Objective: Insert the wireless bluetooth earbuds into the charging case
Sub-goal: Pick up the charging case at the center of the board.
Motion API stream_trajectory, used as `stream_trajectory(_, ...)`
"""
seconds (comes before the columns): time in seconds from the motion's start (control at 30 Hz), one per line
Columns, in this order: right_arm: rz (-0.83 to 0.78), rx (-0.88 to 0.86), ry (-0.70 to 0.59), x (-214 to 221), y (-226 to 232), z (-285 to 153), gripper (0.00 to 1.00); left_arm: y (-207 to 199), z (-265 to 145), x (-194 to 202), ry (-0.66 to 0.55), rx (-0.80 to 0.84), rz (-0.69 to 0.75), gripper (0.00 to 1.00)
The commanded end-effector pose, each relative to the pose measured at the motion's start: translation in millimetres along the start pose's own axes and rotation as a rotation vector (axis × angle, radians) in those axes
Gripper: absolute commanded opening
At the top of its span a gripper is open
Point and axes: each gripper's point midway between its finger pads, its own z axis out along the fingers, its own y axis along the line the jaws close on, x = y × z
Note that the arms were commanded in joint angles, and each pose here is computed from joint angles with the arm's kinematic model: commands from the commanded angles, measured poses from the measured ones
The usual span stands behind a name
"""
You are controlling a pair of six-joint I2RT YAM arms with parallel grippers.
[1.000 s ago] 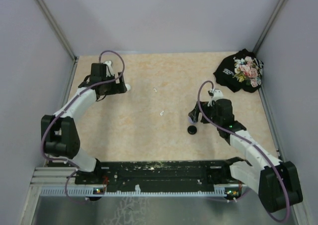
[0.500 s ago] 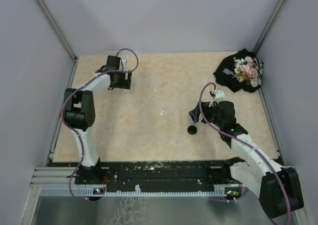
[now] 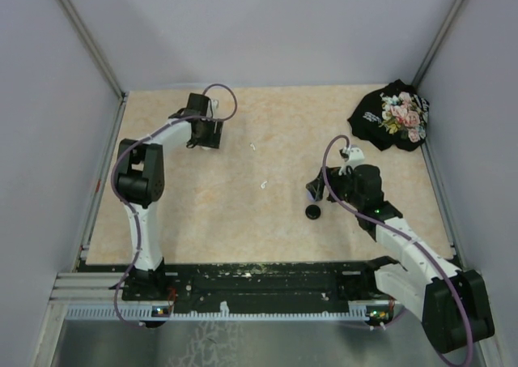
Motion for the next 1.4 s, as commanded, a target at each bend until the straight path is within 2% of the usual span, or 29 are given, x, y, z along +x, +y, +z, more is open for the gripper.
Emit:
stream_trajectory(0.0, -0.034, -0.042, -0.045, -16.7, 9.8, 1.9, 0.83, 3.0, 7.4, 2.7, 0.018, -0.028, 0.018, 0.71)
stream_trajectory(0.27, -0.039, -0.064, -0.042, -17.7, 14.3, 2.8, 0.82, -4.4, -3.2, 5.8, 0.014, -0.022, 0.031, 0.56)
stream_trajectory(0.47, -0.041, -0.123, -0.054, -26.6, 29.9, 1.7, 0.82, -20.2, -26.7, 17.8, -0.001, -0.023, 0.034, 0.54)
stream_trajectory(0.67, -0.044, -0.19, -0.066, -34.3, 49.6, 1.7, 0.81, -45.4, -63.1, 25.6, -0.072, -0.019, 0.046, 0.54)
stream_trajectory(1.0, -0.032, -0.311, -0.105, -57.4, 81.8, 4.6, 0.8, -97.9, -132.1, 37.2, -0.284, 0.059, 0.124, 0.55)
stream_trajectory(1.37, 0.063, -0.481, -0.127, -75.8, 120.3, 8.0, 0.74, -148.7, -194.2, 51.8, -0.555, 0.226, 0.259, 0.57)
